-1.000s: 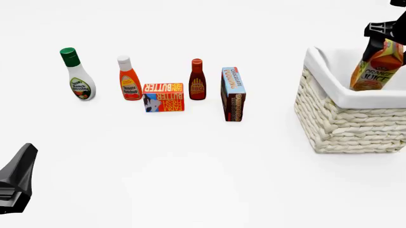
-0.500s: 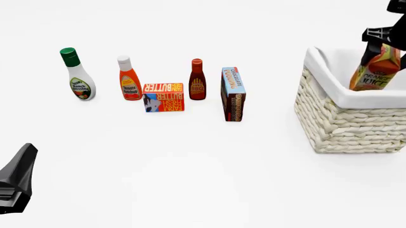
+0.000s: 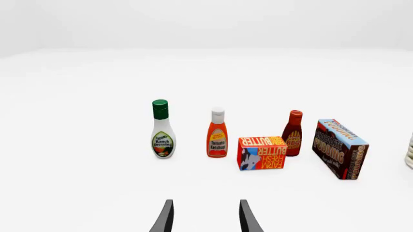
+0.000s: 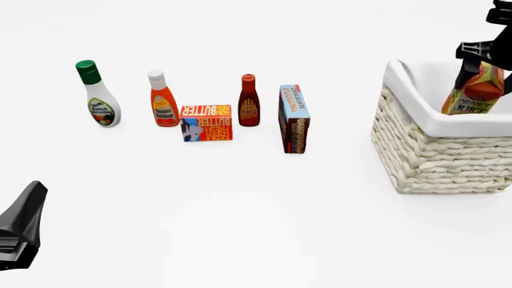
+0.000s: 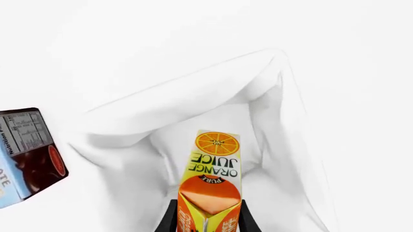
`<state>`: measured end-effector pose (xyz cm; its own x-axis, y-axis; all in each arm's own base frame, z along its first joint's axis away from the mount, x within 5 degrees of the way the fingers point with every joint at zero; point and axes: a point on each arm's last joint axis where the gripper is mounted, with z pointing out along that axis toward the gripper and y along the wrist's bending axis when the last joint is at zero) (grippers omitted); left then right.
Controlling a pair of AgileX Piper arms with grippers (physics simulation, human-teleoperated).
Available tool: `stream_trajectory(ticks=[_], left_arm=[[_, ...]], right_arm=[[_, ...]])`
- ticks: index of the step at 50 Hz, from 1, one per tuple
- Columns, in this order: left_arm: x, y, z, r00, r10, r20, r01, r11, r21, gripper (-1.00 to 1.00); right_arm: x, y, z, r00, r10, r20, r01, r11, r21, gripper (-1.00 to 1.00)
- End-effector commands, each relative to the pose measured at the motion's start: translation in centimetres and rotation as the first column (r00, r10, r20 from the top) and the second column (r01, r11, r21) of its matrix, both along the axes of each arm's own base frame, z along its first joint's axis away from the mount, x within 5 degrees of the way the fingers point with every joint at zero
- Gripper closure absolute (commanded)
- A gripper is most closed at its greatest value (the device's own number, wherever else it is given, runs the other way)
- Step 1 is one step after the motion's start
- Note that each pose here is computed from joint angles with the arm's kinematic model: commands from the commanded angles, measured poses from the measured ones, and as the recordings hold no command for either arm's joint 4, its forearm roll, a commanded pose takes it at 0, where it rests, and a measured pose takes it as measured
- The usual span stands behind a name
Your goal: Pick the orange juice and place it in the basket.
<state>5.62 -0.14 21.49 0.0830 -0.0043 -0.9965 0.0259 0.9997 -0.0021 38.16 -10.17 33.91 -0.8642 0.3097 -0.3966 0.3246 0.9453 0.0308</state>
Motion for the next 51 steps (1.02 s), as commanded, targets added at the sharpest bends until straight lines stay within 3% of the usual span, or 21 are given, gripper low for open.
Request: stream_trajectory(ticks=[1,9,10,39,51], left_arm=[[0.0,0.0,0.0,1.0,0.008,0.0,-0.008,1.0,0.0,-1.0],[0.0,0.0,0.0,1.0,0.008,0.0,-0.008,1.0,0.0,-1.0],[0.0,0.0,0.0,1.0,0.008,0.0,-0.008,1.0,0.0,-1.0],[0.0,0.0,0.0,1.0,0.008,0.0,-0.008,1.0,0.0,-1.0],[0.0,0.0,0.0,1.0,0.008,0.0,-0.008,1.0,0.0,-1.0]], right_arm=[[0.3,-0.1,-0.3,1.0,-0.021,-0.002,0.021,1.0,0.01,1.0],[0.7,-0.2,-0.3,1.0,-0.019,0.002,0.019,1.0,0.007,1.0],[0.7,-0.2,-0.3,1.0,-0.02,0.002,0.02,1.0,0.008,-1.0],[0.8,-0.4,-0.7,1.0,-0.031,-0.007,0.031,0.999,0.012,-1.0],[-0.3,0.4,0.6,0.999,-0.03,0.018,0.029,0.999,0.012,-1.0]])
